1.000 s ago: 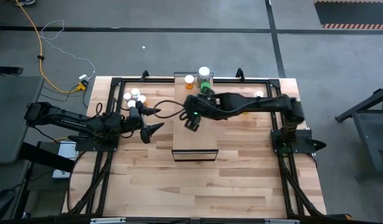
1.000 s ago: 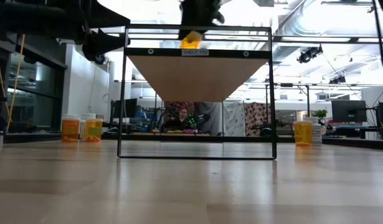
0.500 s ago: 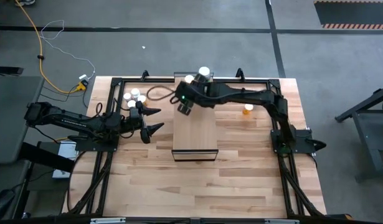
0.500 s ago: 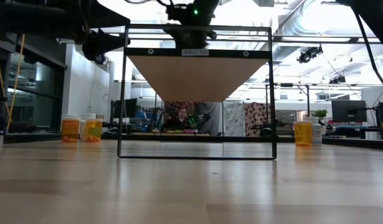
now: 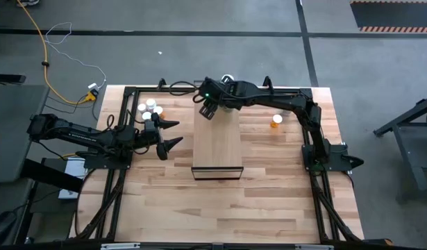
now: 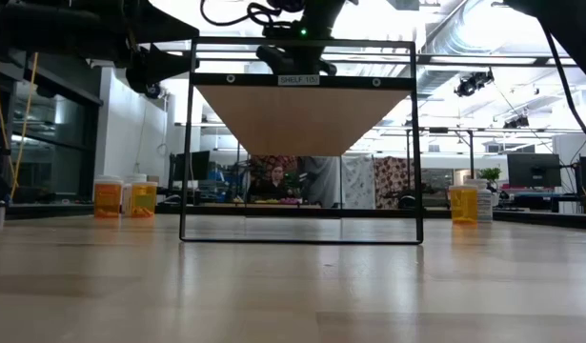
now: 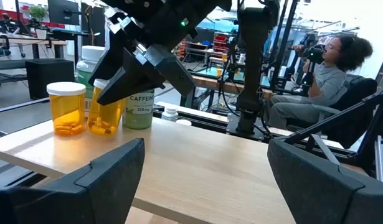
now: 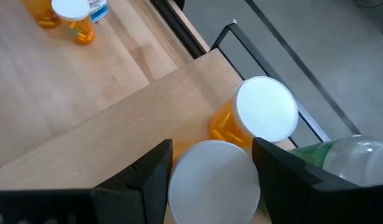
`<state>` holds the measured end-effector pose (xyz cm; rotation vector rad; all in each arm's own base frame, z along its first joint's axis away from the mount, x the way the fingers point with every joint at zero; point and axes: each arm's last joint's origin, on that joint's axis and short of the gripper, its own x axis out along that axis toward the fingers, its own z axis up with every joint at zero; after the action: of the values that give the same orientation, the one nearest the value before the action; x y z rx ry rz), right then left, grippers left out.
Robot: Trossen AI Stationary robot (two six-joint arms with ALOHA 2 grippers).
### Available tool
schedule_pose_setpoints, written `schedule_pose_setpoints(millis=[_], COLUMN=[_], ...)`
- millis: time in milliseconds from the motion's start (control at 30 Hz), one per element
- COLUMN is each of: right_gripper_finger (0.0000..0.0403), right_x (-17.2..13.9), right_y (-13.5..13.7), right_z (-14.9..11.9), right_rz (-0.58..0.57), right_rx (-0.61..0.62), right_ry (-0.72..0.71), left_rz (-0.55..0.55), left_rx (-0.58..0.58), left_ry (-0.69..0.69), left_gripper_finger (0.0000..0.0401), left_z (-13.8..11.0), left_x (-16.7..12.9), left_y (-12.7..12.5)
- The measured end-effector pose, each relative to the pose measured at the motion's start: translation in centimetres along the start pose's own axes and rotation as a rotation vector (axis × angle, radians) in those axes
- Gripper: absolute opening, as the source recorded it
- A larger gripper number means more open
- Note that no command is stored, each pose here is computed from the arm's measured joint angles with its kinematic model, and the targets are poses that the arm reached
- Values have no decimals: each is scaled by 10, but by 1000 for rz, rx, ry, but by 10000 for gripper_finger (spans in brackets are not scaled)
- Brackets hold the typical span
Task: Pick and place medicine bottles onto shelf by color
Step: Put the bottom right yellow pill bottle on the shelf
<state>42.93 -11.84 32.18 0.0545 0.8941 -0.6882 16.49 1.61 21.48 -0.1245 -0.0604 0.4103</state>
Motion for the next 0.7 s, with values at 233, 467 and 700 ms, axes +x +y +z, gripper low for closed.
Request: schedule_pose_setpoints(millis=[233,467,700], right_gripper_finger=[191,191,191], right_x=[0,0,1], right_y=[0,0,-1], right_z=[0,0,0], right_rz=[6,6,4], right_rx=[-1,-1,-3], right_ry=[3,3,5], left_rz=[0,0,0], left_rx=[0,0,0], left_ry=[0,0,0], left_gripper_finger=[330,330,330], left_z=[0,0,0], left_x=[0,0,0], left_y=[0,0,0])
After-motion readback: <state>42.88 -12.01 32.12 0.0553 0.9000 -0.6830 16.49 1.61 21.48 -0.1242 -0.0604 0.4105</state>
